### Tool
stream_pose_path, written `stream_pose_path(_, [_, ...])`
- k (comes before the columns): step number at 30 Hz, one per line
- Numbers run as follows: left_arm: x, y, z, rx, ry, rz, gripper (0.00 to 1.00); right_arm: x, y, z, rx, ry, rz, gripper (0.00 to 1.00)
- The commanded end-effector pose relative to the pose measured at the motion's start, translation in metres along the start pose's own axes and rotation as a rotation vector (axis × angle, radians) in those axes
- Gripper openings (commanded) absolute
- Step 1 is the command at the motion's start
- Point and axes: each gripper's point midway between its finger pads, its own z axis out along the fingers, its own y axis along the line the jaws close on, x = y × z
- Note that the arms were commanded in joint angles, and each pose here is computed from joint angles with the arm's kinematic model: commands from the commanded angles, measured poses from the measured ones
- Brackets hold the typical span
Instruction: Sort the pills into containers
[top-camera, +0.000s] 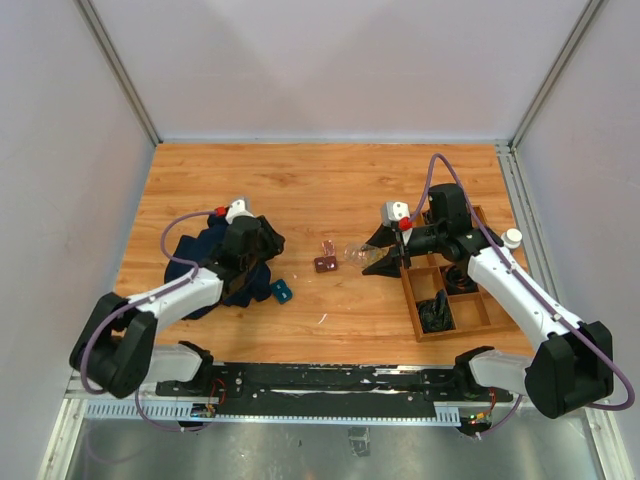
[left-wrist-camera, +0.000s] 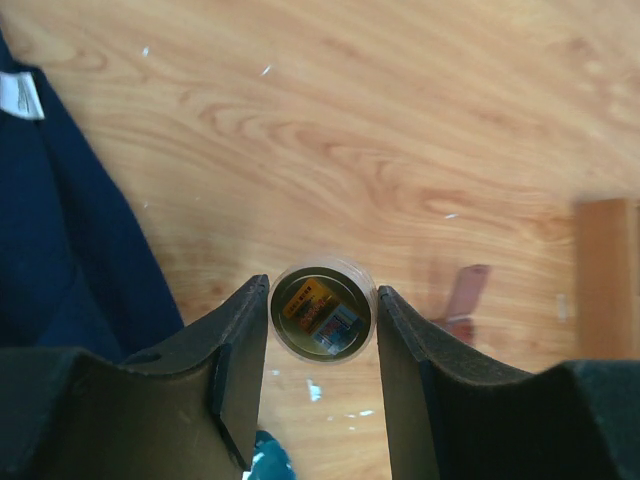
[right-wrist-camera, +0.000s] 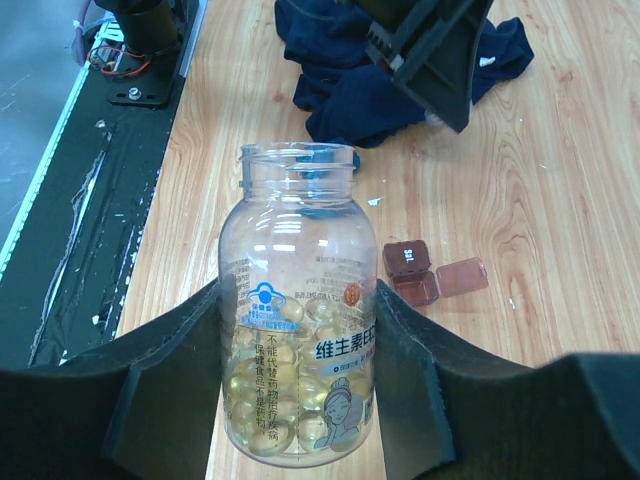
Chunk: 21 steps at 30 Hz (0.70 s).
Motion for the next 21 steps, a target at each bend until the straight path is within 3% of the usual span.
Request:
stream_pose_path(1, [0.010,0.018,0.024,-0.086,0.038,0.011,0.08,-0.009,0.004,0.000,-0.022,-0.026,-0.015,0.01])
stream_pose_path(5, [0.012,0.031,0.050,-0.203,0.080,0.052,0.11,-0.009,0.003,-0.001,-0.021,-0.026,-0.012,0.01])
stream_pose_path(9, [0.021,0.045,0.067,-0.311,0.133,0.086,0.38,-0.010,0.003,-0.002,-0.016,-0.030,-0.013,0.01])
stream_pose_path(12, [0.021,0.045,0.071,-0.319,0.136,0.076,0.65,-0.014,0.001,-0.004,-0.008,-0.042,-0.008,0.01])
stream_pose_path(14, [0.017,0.043,0.068,-0.312,0.121,0.065,0.77,-0.018,0.000,-0.006,0.000,-0.053,-0.005,0.01])
stream_pose_path(16, [0.012,0.039,0.063,-0.298,0.106,0.055,0.82,-0.023,-0.003,-0.009,0.016,-0.064,0.000,0.01])
stream_pose_path(21, [-0.008,0.020,0.041,-0.221,0.070,0.025,0.84,-0.051,-0.017,-0.020,0.107,-0.105,0.054,0.01])
